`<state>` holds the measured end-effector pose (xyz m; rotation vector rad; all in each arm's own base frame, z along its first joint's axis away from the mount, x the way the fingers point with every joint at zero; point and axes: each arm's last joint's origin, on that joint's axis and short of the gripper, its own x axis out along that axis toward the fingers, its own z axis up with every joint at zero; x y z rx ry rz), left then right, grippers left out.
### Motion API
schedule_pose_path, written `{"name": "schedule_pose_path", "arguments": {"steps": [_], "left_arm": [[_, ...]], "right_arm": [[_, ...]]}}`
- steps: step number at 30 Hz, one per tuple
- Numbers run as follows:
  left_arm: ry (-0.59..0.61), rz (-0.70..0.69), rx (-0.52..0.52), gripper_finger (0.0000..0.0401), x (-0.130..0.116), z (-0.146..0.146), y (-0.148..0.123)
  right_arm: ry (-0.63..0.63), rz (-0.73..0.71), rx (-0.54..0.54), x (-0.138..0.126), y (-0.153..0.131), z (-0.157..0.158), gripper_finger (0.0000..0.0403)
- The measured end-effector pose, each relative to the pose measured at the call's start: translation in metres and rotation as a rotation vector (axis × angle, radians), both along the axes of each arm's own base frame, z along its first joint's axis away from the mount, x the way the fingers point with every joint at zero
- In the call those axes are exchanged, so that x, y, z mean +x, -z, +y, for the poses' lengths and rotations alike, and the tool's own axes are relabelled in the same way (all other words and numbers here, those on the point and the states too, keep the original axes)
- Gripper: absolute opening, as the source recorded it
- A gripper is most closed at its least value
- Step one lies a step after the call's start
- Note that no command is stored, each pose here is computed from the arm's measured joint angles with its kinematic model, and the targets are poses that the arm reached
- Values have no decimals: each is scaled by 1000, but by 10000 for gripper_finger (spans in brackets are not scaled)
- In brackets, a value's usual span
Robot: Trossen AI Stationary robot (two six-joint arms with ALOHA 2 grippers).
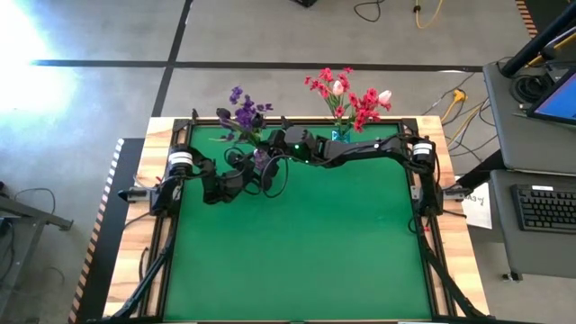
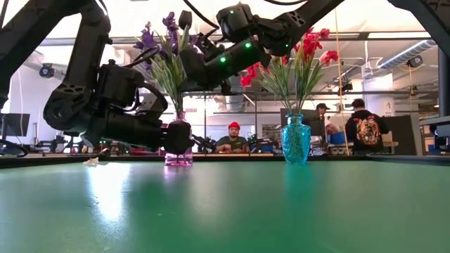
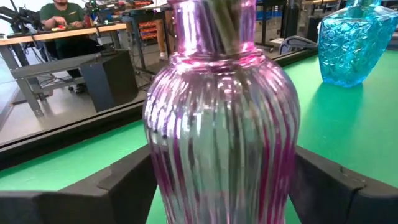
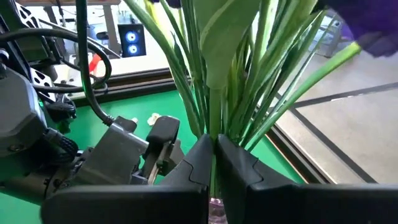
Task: Sort flowers into vase by color
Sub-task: Put the black flower into the violet vase
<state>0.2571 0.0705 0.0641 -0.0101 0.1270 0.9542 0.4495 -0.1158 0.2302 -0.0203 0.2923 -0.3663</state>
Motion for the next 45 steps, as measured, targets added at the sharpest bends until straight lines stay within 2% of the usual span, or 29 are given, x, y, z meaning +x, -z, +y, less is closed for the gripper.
{"name": "schedule_pose_path", "arguments": {"steps": [10, 28, 40, 45], "left_arm": [[-2, 1, -1, 250, -2, 0, 0], [0, 5, -2, 251, -2, -1, 0], [0, 7, -2, 251, -2, -1, 1], [0, 12, -3, 251, -2, -1, 1]], "right_arm": [[11, 9, 17, -2, 0, -2, 12], [17, 74, 21, -5, 5, -6, 12], [22, 64, 33, -5, 5, -6, 14], [21, 76, 33, -5, 7, -6, 41]]}}
